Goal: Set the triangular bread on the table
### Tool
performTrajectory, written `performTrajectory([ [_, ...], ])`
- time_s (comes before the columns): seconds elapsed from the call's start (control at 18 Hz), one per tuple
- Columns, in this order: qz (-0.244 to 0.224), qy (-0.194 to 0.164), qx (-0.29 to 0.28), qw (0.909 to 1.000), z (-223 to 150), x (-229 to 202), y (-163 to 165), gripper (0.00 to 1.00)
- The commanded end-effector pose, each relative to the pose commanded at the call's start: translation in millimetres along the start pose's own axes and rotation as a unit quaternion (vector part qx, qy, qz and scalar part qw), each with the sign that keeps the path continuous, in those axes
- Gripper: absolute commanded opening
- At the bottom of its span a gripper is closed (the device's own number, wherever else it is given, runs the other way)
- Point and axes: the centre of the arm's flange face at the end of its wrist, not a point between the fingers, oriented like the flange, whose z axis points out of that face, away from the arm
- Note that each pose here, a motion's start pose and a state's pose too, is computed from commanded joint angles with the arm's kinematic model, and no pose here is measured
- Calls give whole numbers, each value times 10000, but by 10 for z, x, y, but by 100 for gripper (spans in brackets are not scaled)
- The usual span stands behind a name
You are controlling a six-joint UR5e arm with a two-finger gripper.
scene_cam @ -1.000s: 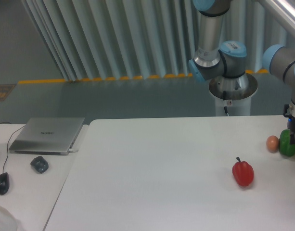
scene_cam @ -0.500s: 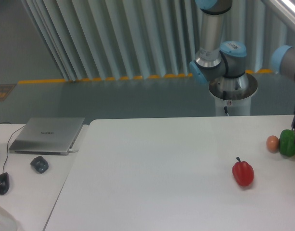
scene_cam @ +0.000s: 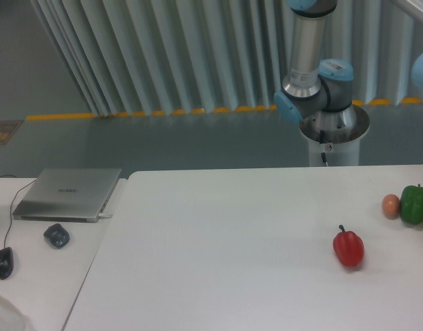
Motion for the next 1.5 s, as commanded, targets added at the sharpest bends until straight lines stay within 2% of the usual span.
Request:
performTrajectory([
  [0.22, 647, 482, -598, 9949, 88, 104, 159, 100],
  [0.61, 982, 844, -441, 9906, 449, 232, 192, 100],
  [1.33, 1050, 820, -426, 9902, 638, 244, 345, 100],
  [1.5, 1020, 813, -432, 9905, 637, 242, 346, 86],
])
